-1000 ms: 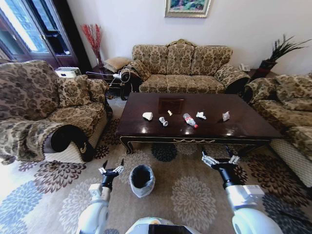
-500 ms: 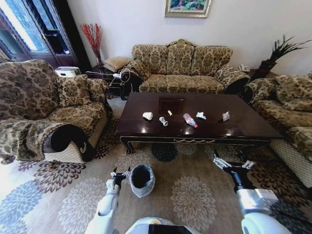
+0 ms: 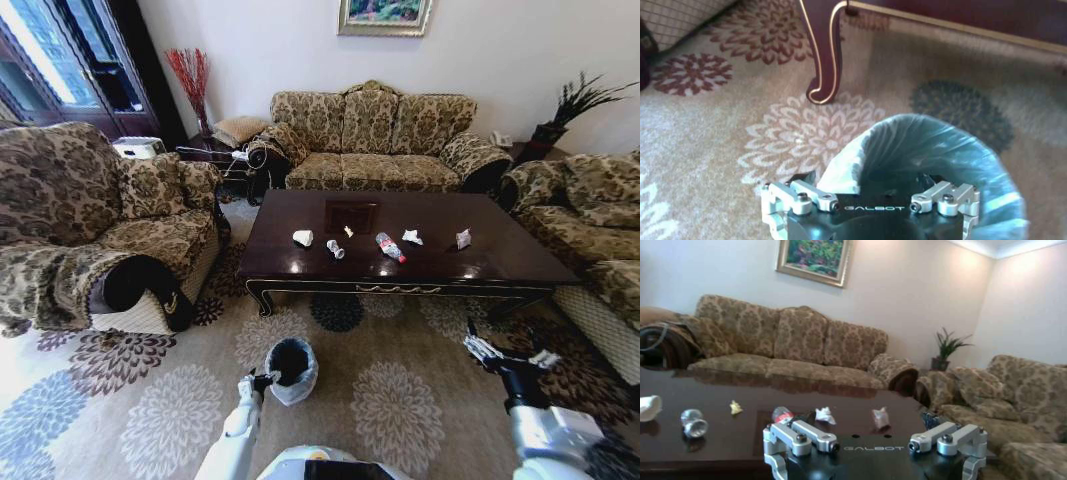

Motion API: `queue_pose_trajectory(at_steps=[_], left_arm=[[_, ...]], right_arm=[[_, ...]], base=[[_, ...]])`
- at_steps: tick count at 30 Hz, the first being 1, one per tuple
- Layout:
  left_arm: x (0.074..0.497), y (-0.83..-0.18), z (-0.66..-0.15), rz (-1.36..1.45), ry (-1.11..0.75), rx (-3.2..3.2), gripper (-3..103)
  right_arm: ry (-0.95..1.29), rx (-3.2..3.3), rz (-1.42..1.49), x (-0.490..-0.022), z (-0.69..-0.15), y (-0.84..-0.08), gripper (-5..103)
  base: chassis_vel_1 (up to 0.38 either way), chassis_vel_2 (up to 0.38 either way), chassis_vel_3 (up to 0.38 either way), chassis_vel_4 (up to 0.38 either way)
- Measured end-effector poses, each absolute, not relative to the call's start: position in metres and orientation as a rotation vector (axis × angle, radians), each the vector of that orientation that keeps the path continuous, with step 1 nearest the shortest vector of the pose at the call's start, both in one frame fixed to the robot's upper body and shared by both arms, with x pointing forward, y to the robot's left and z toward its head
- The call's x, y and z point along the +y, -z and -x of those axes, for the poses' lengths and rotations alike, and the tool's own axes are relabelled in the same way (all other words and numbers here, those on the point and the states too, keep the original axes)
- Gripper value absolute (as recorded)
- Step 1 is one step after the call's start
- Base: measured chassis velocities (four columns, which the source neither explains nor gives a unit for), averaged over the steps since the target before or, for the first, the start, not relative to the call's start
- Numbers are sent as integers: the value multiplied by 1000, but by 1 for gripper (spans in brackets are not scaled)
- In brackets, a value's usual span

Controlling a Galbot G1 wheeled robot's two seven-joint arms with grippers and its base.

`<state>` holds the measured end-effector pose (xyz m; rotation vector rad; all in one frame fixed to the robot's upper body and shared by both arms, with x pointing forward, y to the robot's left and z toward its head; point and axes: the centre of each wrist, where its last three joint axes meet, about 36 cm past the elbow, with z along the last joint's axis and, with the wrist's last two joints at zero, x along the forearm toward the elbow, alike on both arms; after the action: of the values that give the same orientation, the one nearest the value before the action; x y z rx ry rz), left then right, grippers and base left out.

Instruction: Move to the front of the table and place the trash on the table into the trash bin.

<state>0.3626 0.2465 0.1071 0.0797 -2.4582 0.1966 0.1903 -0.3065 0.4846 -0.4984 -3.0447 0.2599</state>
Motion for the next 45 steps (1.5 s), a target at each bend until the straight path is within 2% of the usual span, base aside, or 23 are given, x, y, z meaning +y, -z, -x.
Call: queue_pose_trajectory(at_steps=[3, 12, 29, 34, 37, 40, 43, 45], left_arm=[[255, -102, -380, -83, -168, -2447, 100], [260, -94, -385, -87, -172, -2385, 100], [229, -83, -398, -32, -185, -2303, 101], [228, -80, -396, -33, -177, -2288, 86], [229, -79, -395, -37, -177, -2284, 82], [232, -78, -395, -50, -176, -2277, 70], [233, -78, -396, -61, -176, -2274, 66], [234, -78, -397, -63, -175, -2274, 57]], right_arm=[[-290, -3048, 531, -307, -182, -486, 100], [-304, -3037, 570, -312, -178, -474, 100], [-323, -3029, 598, -324, -175, -462, 100], [-321, -3025, 601, -326, -176, -460, 100], [-319, -3023, 602, -327, -176, -459, 100], [-320, -3021, 603, -328, -175, -459, 100], [-321, -3021, 603, -328, -175, -459, 100], [-321, -3021, 604, -328, -176, -458, 100]], base=[[0, 0, 0, 0], [0, 0, 0, 0], [0, 0, 0, 0], [0, 0, 0, 0], [0, 0, 0, 0], [0, 0, 0, 0], [0, 0, 0, 0], [0, 0, 0, 0]])
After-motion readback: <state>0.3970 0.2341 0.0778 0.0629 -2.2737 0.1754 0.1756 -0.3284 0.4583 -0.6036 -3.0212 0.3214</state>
